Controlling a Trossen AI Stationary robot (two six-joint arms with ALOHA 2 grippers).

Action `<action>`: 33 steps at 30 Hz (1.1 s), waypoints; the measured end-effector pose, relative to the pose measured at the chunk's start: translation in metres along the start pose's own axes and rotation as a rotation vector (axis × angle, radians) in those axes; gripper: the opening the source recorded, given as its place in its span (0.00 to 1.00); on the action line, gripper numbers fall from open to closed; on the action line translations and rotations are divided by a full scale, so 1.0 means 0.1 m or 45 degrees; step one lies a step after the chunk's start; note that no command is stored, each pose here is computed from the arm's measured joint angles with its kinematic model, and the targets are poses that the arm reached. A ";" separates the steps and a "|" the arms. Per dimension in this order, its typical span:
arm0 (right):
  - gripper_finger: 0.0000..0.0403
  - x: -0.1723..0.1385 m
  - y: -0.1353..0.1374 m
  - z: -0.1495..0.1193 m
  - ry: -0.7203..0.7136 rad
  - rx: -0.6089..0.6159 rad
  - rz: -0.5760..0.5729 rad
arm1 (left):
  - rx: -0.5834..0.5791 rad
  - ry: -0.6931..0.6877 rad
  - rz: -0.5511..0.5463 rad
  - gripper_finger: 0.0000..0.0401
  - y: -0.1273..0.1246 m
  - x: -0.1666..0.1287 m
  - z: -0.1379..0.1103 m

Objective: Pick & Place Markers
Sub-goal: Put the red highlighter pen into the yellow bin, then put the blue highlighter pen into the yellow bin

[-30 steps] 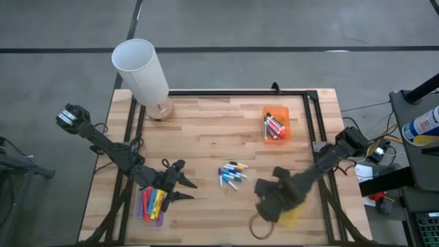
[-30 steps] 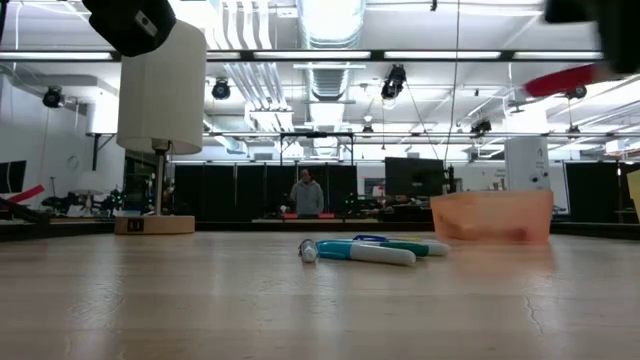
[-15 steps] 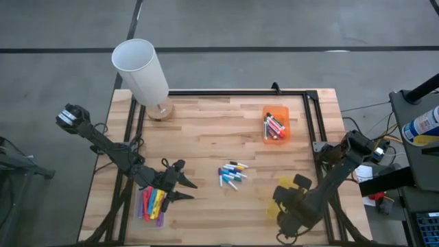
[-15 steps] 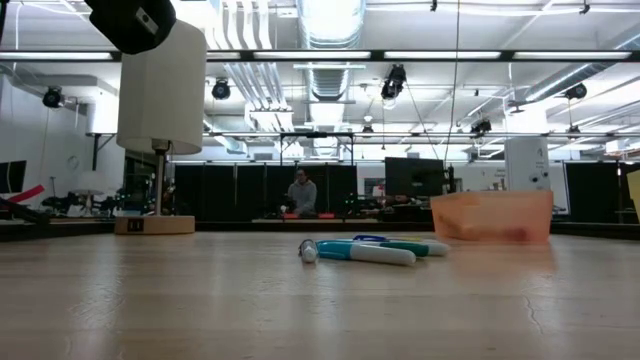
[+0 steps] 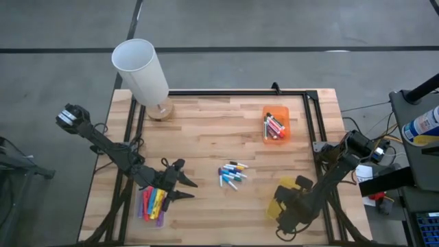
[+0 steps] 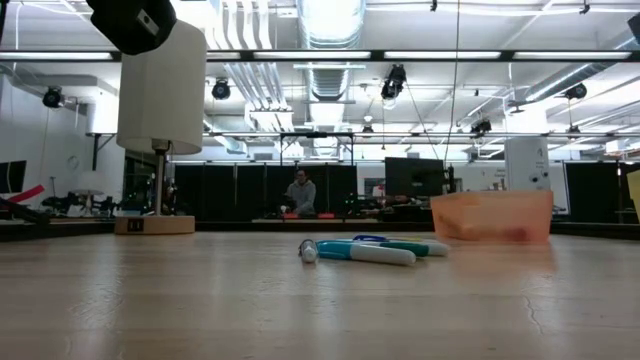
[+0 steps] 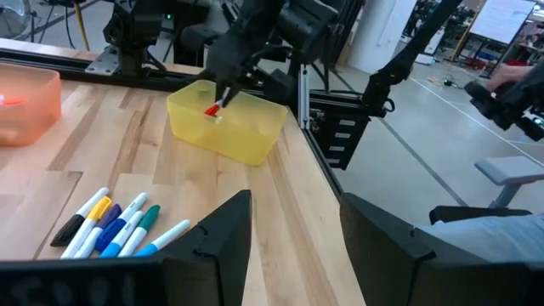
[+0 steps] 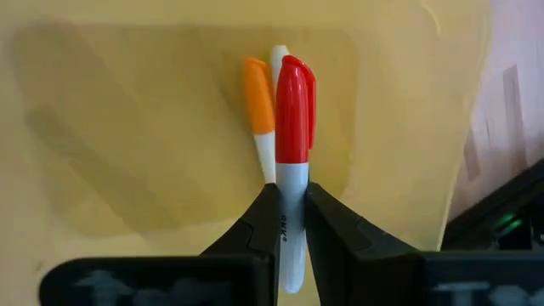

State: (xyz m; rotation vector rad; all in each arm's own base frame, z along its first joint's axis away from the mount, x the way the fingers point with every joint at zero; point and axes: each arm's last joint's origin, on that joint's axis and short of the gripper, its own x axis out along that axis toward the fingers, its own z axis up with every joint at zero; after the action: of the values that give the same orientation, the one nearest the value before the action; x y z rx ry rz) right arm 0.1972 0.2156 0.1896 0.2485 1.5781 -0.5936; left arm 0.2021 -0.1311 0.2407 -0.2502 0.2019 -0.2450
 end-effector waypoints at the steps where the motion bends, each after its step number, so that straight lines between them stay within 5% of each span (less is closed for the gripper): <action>1: 0.09 0.01 0.00 0.00 -0.001 0.011 -0.004 | 0.000 0.000 0.000 0.43 0.00 0.00 0.00; 15: 0.32 0.01 -0.06 0.02 0.006 -0.014 -0.074 | -0.001 0.000 0.002 0.43 0.00 0.00 0.00; 23: 0.31 -0.25 -0.18 0.10 -0.223 0.012 -0.262 | -0.001 0.000 0.002 0.43 0.00 0.00 0.00; 29: 0.29 -0.43 -0.14 0.39 -0.447 -0.066 -0.183 | -0.001 -0.001 0.003 0.43 0.00 0.00 0.00; 33: 0.28 -0.44 -0.08 0.72 -0.473 -0.116 0.008 | -0.001 -0.001 0.002 0.43 0.00 0.00 0.00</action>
State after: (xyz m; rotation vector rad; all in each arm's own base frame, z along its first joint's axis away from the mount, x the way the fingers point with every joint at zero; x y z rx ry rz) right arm 0.2599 0.1812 0.2344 0.0684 1.2405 -0.5276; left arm 0.2021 -0.1311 0.2407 -0.2511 0.2016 -0.2431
